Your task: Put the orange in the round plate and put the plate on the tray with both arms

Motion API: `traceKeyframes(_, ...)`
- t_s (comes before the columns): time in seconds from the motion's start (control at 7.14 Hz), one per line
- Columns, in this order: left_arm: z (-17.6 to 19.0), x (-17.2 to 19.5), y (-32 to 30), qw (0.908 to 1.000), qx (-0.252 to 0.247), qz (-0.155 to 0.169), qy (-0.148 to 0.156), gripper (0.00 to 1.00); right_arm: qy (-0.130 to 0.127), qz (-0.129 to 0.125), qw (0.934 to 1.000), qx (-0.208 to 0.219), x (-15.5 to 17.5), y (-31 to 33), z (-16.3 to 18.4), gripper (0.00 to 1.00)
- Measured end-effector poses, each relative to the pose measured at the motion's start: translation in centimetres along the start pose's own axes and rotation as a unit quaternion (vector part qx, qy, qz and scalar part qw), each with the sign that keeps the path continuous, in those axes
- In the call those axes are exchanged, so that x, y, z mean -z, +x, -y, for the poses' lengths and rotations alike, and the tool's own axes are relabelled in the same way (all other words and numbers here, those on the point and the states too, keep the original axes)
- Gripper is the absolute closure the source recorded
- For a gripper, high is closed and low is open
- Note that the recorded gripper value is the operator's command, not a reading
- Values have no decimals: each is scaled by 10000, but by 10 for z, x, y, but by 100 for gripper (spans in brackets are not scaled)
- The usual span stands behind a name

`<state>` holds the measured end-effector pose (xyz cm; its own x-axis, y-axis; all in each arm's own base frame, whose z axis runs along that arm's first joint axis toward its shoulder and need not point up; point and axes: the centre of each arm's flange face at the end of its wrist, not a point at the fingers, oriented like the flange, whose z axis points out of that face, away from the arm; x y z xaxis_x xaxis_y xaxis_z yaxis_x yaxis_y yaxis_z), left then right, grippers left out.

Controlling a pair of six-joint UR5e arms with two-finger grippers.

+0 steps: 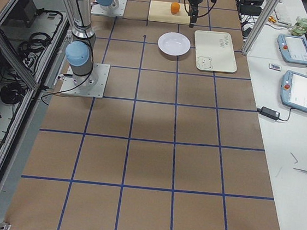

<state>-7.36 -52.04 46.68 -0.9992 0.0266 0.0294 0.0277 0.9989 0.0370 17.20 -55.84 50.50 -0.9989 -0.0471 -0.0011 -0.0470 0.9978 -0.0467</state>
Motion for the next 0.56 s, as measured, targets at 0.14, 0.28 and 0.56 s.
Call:
traceKeyframes(0.14, 0, 3, -10, 10000, 85, -1, 48, 0, -4, 0, 10000, -7, 0, 0, 0, 0)
traceKeyframes(0.28, 0, 5, -15, 9999, 132, -9, 76, 0, -7, -2, 10000, -15, -1, 1, 1, 0)
traceKeyframes(0.56, -1, 6, -17, 9998, 147, -19, 90, 0, -14, -6, 10000, -25, -2, 2, 1, 0)
